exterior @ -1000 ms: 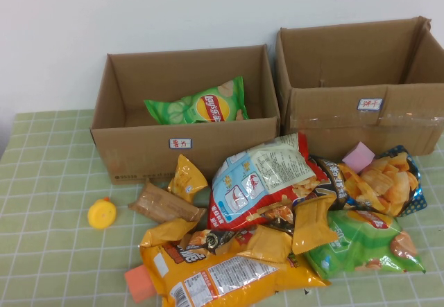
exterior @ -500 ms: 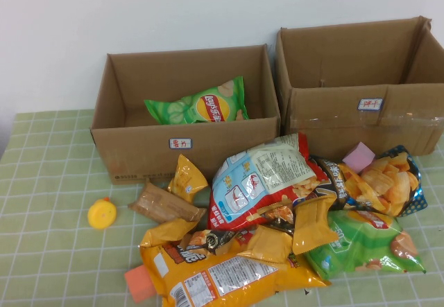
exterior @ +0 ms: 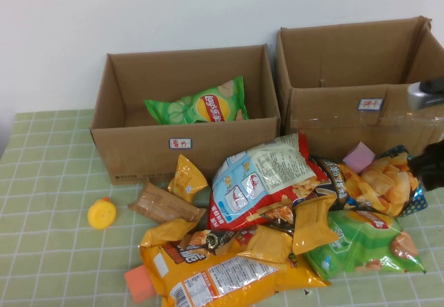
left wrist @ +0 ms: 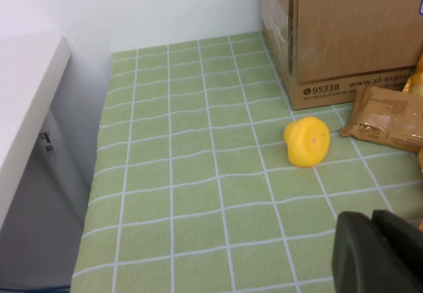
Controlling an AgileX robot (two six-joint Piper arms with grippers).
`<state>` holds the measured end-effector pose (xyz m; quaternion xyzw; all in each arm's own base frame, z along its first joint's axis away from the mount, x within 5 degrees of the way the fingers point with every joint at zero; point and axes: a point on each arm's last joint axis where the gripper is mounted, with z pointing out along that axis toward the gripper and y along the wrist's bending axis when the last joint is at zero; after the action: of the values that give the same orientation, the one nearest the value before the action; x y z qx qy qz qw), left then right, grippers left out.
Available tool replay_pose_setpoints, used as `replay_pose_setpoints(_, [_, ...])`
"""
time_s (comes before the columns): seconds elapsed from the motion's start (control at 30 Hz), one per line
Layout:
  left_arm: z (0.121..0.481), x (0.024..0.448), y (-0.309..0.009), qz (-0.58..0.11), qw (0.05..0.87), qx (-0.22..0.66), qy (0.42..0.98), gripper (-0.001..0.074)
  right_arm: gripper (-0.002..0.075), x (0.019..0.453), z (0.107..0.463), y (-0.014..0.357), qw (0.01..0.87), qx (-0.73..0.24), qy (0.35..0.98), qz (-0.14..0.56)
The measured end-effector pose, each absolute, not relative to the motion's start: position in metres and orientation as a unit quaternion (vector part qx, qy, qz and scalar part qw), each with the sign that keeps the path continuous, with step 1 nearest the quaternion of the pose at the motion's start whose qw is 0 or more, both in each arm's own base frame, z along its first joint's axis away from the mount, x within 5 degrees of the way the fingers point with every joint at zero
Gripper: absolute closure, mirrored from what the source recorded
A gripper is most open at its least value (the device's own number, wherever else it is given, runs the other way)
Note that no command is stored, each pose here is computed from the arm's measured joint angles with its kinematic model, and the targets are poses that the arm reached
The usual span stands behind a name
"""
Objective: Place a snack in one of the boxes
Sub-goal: Pick up the potato chip
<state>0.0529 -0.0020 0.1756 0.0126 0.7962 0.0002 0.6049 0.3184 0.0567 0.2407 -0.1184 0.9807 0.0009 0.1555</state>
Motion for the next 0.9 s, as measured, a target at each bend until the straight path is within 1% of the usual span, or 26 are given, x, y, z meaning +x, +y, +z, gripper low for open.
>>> replay_pose_setpoints(0.03, [0.176,0.053,-0.002,0.0,0.605,0.013,0.796,0.0737,0.0306,0.322,0.236,0.057,0.149,-0.109,0.983,0.008])
replay_pose_setpoints(0.1, [0.176,0.053,-0.002,0.0,0.605,0.013,0.796,0.0737,0.019,0.328,0.228,0.058,0.138,-0.098,0.985,0.022])
replay_pose_setpoints(0.13, [0.176,0.053,-0.002,0.0,0.605,0.013,0.796,0.0737,0.0152,0.33,0.225,0.06,0.133,-0.099,0.986,0.031])
replay_pose_setpoints(0.2, [0.176,0.053,-0.002,0.0,0.605,0.013,0.796,0.0737,0.0115,0.331,0.219,0.064,0.125,-0.117,0.984,0.051])
replay_pose_setpoints(0.33, [0.176,0.053,-0.002,0.0,0.605,0.012,0.796,0.0737,0.0091,0.328,0.22,0.074,0.12,-0.192,0.969,0.098])
replay_pose_setpoints(0.43, [0.176,0.053,-0.002,0.0,0.605,0.012,0.796,0.0737,0.0087,0.327,0.22,0.075,0.116,-0.208,0.965,0.108])
replay_pose_setpoints(0.5, [0.176,0.053,-0.002,0.0,0.605,0.012,0.796,0.0737,0.0088,0.328,0.219,0.073,0.119,-0.197,0.969,0.095])
replay_pose_setpoints(0.67, [0.176,0.053,-0.002,0.0,0.605,0.012,0.796,0.0737,0.0088,0.339,0.218,0.062,0.157,-0.133,0.978,0.034])
replay_pose_setpoints(0.8, [0.176,0.053,-0.002,0.0,0.605,0.012,0.796,0.0737,0.0088,0.349,0.206,0.061,0.173,-0.107,0.979,0.02])
replay_pose_setpoints(0.9, [0.176,0.053,-0.002,0.0,0.605,0.012,0.796,0.0737,0.0088,0.357,0.188,0.061,0.165,-0.086,0.982,0.021])
